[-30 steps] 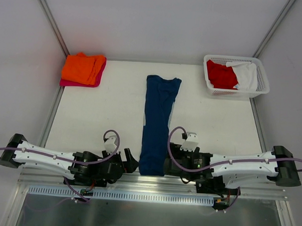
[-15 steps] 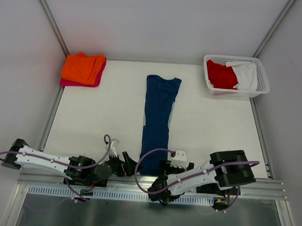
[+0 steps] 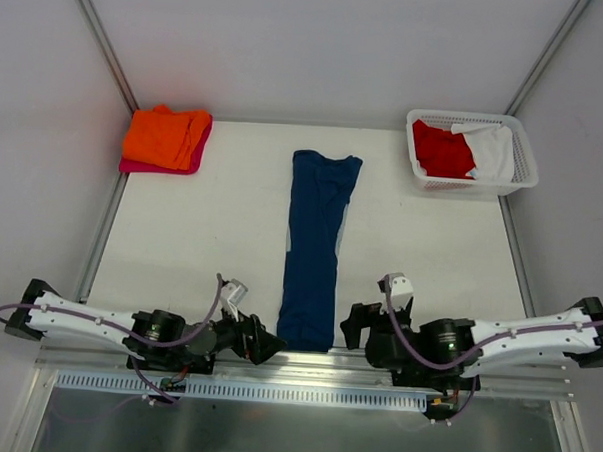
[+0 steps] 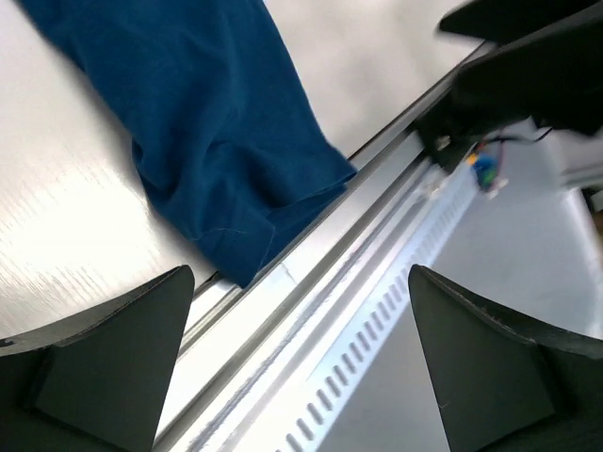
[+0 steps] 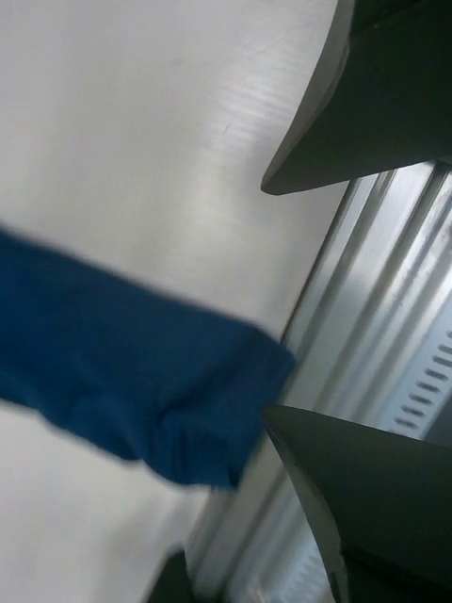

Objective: Fold and stack the t-shirts
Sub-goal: Rotate the tshirt 90 degrees

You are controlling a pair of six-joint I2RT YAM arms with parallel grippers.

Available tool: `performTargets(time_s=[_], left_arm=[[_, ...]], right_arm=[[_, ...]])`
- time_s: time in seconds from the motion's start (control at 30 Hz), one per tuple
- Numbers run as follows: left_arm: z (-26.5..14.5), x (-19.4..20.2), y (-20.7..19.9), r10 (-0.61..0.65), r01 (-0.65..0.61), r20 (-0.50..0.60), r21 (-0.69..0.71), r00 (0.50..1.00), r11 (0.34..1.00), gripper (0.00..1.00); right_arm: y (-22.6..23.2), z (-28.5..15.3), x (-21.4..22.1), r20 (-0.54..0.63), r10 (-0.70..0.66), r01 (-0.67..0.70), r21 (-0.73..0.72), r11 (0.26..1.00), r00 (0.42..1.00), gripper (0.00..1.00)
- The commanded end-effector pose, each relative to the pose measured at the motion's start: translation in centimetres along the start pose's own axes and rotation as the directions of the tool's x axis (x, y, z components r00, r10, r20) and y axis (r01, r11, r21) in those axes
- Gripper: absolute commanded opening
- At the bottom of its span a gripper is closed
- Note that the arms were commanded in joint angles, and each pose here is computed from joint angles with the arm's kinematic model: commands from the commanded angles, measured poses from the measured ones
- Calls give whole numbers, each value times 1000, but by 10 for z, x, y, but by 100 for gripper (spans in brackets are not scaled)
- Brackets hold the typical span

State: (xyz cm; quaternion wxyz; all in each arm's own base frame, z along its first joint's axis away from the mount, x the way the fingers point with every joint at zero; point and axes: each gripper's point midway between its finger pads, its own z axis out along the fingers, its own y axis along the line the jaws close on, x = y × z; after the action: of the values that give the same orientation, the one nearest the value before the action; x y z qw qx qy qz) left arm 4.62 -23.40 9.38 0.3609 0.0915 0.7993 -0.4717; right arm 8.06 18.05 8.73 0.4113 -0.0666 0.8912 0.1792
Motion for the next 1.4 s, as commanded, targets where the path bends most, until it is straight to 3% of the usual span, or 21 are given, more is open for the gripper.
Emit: performTargets(time_s=[0.0,0.07,0.17,0.2,0.23,0.3,0.37,0.43,0.47,0.5,0.6,0.63,0.73,0.77,0.83,0.9,0.97,1.0,1.03,1.17,1.37], left_arm=[[-3,-23,-48,180,-180,5,98,984,979,99],[-2,-29,-73,258,-255,3,167,966,952,99],[-4,-18,-99,306,-275,-35,348,951,896,99],[-2,-35,-111,261,-248,23,405,965,880,99],[-10,-20,-118,262,-205,-43,508,964,837,99],[-5,-39,-117,204,-162,-24,519,979,839,99],[1,-39,-118,232,-173,-54,509,971,843,99],[11,-36,-110,273,-206,-87,452,958,868,99],[24,-33,-94,277,-218,-114,370,954,903,99],[29,-33,-87,271,-217,-127,331,954,918,99],[42,-29,-61,202,-152,-165,271,965,950,99],[46,-25,-48,168,-123,-165,255,972,959,99],[46,-25,-29,102,-53,-178,260,979,964,99],[45,-26,-28,100,-52,-172,260,980,964,99],[44,-28,-27,120,-74,-170,255,978,964,99],[44,-31,-26,127,-85,-161,243,979,966,99],[48,-35,-24,133,-96,-156,228,979,969,99],[50,-38,-24,140,-104,-150,224,979,969,99],[52,-37,-22,141,-103,-162,222,977,970,99],[59,-31,1,94,-65,-189,155,977,986,99],[57,-29,22,55,-36,-167,112,984,993,99]], right_arm=[[42,-34,-44,107,-298,316,-265,911,949,99],[64,-64,-64,140,-235,273,-436,857,962,99],[98,-105,-79,233,-158,278,-695,663,960,99],[112,-128,-80,258,-139,292,-790,539,956,100],[108,-139,-87,275,-83,279,-817,505,958,99],[101,-143,-98,284,-30,258,-817,515,958,99],[98,-146,-102,295,-20,263,-816,515,955,99],[86,-125,-103,244,-11,194,-744,640,970,99],[67,-97,-101,227,-64,192,-601,776,972,100],[57,-85,-96,195,-77,170,-527,833,978,100],[40,-53,-78,67,-25,49,-390,920,997,100],[30,-41,-75,18,59,-50,-344,938,998,100],[9,-10,-67,-1,155,-149,-305,941,988,100],[18,-10,-65,-24,125,-125,-376,918,992,99],[-2,6,-72,-34,148,-151,-298,943,988,99],[9,13,-65,-167,106,-162,-368,916,980,99],[10,25,-83,-227,191,-276,-446,852,955,100],[1,42,-69,-322,248,-370,-409,834,914,100],[-8,51,-83,-303,308,-419,-436,796,902,100],[-18,75,-61,-375,379,-517,-401,757,846,99],[-31,84,-36,-380,427,-551,-328,767,820,100]])
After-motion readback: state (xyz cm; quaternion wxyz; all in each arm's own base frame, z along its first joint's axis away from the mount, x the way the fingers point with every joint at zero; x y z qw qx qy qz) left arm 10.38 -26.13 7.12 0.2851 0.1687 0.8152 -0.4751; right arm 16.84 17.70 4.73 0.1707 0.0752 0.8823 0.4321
